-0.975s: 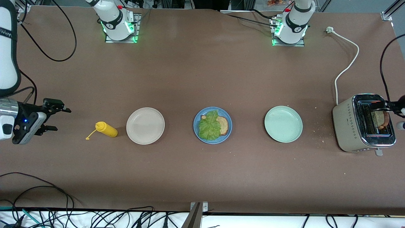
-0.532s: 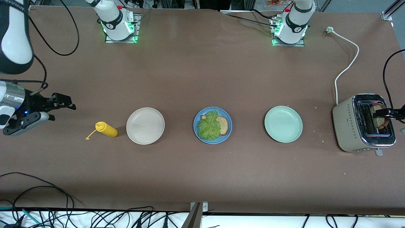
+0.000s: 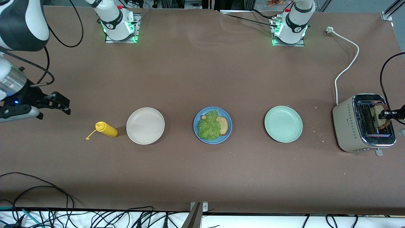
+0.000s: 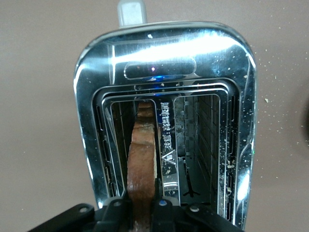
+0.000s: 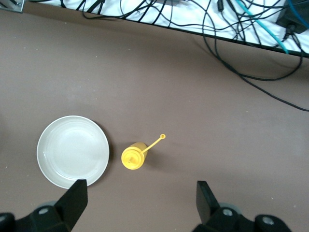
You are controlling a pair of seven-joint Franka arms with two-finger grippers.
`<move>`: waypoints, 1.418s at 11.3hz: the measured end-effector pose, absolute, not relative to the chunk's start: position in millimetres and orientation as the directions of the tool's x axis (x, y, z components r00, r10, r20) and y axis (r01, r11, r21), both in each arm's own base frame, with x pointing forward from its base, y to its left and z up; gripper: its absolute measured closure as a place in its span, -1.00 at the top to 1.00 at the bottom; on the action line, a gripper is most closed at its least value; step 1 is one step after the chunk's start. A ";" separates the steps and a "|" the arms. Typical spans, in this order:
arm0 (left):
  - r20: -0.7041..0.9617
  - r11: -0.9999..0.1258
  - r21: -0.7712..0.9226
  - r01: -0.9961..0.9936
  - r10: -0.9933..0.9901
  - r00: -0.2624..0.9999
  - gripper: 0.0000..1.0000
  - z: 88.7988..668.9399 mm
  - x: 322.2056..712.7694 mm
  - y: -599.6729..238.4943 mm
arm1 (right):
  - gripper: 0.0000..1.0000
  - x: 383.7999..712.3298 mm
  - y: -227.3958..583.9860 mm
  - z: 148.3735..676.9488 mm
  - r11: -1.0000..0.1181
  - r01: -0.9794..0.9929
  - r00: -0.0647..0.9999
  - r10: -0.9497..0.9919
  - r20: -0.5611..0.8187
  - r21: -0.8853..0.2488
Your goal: Make sandwich in blue plate with both arms
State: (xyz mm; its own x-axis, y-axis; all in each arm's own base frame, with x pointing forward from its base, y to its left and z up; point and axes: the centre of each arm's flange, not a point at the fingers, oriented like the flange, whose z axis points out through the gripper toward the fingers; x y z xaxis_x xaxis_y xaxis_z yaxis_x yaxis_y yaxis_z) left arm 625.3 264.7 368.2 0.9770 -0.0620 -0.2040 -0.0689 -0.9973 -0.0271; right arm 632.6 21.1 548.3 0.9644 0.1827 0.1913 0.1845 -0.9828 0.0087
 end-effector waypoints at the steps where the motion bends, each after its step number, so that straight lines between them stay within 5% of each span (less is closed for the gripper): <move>1: -0.206 -0.997 -0.027 -0.068 -0.061 0.977 -0.74 372.1 625.6 265.0 | 1.00 627.5 14.9 557.4 -0.985 0.175 0.964 0.173 0.200 0.011; 6: -0.240 -0.998 -0.008 -0.067 -0.063 0.969 -0.81 472.0 620.6 247.6 | 1.00 587.3 18.6 565.1 -0.995 0.099 0.995 0.099 0.005 -0.011; 10: -0.252 -0.961 0.149 -0.233 -0.265 0.931 -0.81 526.0 630.9 126.3 | 1.00 583.2 2.9 556.9 -0.998 0.061 0.998 0.061 -0.020 -0.010; 16: -0.235 -0.679 0.692 -0.245 -0.533 0.813 -0.81 416.7 648.7 -83.6 | 1.00 583.6 -8.0 582.1 -0.999 0.038 0.997 0.037 0.073 -0.005</move>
